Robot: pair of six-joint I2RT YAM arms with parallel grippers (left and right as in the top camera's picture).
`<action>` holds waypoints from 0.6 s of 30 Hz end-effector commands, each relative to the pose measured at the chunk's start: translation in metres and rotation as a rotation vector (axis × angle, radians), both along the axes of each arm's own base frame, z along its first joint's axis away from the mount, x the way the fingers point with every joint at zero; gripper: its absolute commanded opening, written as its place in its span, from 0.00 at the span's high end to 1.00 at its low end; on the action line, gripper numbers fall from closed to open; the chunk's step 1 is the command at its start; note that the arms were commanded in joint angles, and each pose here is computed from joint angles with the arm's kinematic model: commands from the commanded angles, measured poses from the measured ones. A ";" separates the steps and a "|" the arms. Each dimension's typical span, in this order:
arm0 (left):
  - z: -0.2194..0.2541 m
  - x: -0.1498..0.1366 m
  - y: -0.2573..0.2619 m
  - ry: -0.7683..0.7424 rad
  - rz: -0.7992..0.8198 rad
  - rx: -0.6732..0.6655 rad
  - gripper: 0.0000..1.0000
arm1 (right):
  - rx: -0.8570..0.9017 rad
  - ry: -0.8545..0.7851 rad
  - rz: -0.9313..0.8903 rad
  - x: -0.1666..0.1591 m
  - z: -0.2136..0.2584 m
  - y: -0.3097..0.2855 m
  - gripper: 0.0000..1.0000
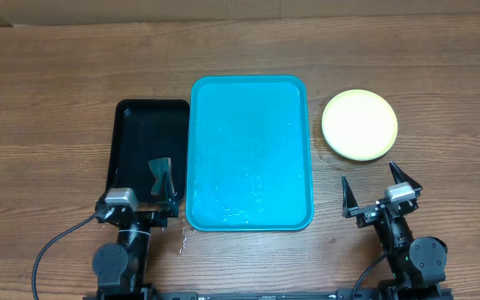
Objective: Clean dirty plates on tray and stack at the side
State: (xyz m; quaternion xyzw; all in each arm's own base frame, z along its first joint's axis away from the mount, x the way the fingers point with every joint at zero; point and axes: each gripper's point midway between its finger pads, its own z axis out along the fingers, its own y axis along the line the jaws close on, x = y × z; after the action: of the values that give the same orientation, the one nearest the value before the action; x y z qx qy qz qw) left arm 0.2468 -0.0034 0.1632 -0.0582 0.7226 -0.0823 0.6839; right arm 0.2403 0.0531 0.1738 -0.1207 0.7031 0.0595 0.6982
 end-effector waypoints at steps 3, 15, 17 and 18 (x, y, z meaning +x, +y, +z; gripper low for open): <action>-0.006 -0.001 0.002 0.014 0.000 0.209 0.00 | 0.000 -0.002 -0.008 0.000 -0.002 -0.002 0.00; -0.006 -0.001 0.008 0.017 0.026 0.219 0.01 | 0.000 -0.002 -0.008 0.000 -0.002 -0.002 0.01; -0.007 -0.001 0.008 0.018 0.029 0.219 0.00 | 0.000 -0.002 -0.008 0.000 -0.002 -0.002 0.00; -0.007 -0.001 0.009 0.018 0.031 0.219 0.00 | -0.001 -0.002 -0.008 0.000 -0.002 -0.002 0.01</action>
State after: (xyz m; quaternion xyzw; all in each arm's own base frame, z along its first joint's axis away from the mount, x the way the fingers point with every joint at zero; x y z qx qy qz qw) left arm 0.2464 -0.0001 0.1568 0.0054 0.7338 -0.0099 0.6793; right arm 0.2403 0.0529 0.1738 -0.1206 0.7031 0.0590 0.6983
